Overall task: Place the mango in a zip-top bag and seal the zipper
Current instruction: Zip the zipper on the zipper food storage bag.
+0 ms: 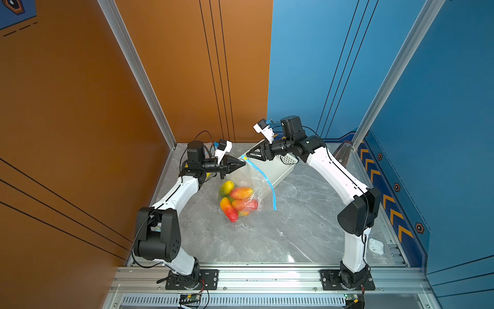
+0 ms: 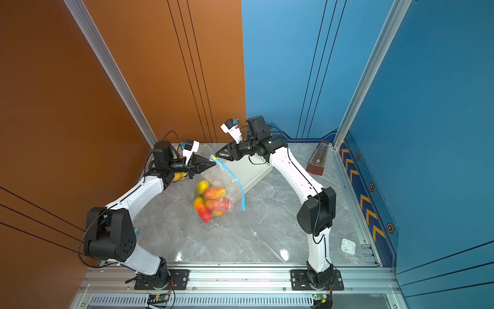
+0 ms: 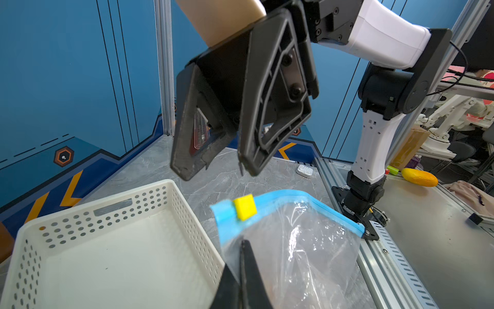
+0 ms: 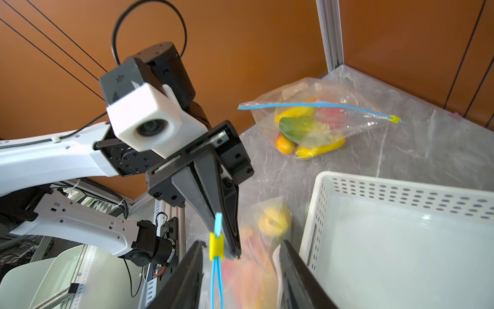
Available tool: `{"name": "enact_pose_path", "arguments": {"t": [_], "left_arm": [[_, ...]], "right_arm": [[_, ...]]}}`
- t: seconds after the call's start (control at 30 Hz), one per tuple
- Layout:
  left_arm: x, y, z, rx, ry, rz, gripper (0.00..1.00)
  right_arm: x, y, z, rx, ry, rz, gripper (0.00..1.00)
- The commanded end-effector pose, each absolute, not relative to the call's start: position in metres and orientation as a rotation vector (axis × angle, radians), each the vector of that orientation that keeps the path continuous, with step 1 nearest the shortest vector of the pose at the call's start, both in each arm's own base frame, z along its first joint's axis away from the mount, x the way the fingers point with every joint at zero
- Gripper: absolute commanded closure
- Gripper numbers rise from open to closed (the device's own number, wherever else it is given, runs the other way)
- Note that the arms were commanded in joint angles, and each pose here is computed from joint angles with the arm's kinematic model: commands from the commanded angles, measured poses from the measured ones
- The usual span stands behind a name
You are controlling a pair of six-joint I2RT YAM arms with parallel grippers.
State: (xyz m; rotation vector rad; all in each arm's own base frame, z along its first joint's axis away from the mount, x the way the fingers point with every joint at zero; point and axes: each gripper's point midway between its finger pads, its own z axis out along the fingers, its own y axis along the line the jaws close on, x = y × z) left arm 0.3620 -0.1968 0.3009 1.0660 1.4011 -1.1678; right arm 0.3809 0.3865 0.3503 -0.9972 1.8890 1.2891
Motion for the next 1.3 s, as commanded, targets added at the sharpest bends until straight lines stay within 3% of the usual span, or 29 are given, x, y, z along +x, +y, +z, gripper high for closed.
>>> {"name": "enact_pose_path", "arguments": {"t": [0.0,0.37,0.63,0.7,0.9,1.27], "left_arm": [[0.365,-0.197,0.302,1.049,1.412,-1.139,1.00],[0.374,-0.193,0.305,1.009,1.438,-1.101,1.00],[0.383,-0.187,0.304,0.957,1.475,-1.069,1.00],[0.383,-0.187,0.305,0.957,1.475,-1.068,1.00],[0.385,-0.186,0.304,0.942,1.486,-1.060,1.00],[0.396,-0.170,0.316,0.829,1.546,-1.073,1.00]], "right_arm": [[0.381,0.405,0.349,-0.981,1.898,1.379,0.56],[0.384,0.408,0.343,-0.948,1.937,1.401,0.77],[0.377,0.409,0.334,-0.957,1.959,1.422,0.74],[0.377,0.409,0.334,-0.957,1.960,1.417,0.83],[0.381,0.407,0.331,-0.945,1.971,1.390,0.95],[0.388,0.397,0.308,-0.951,1.989,1.216,0.97]]}}
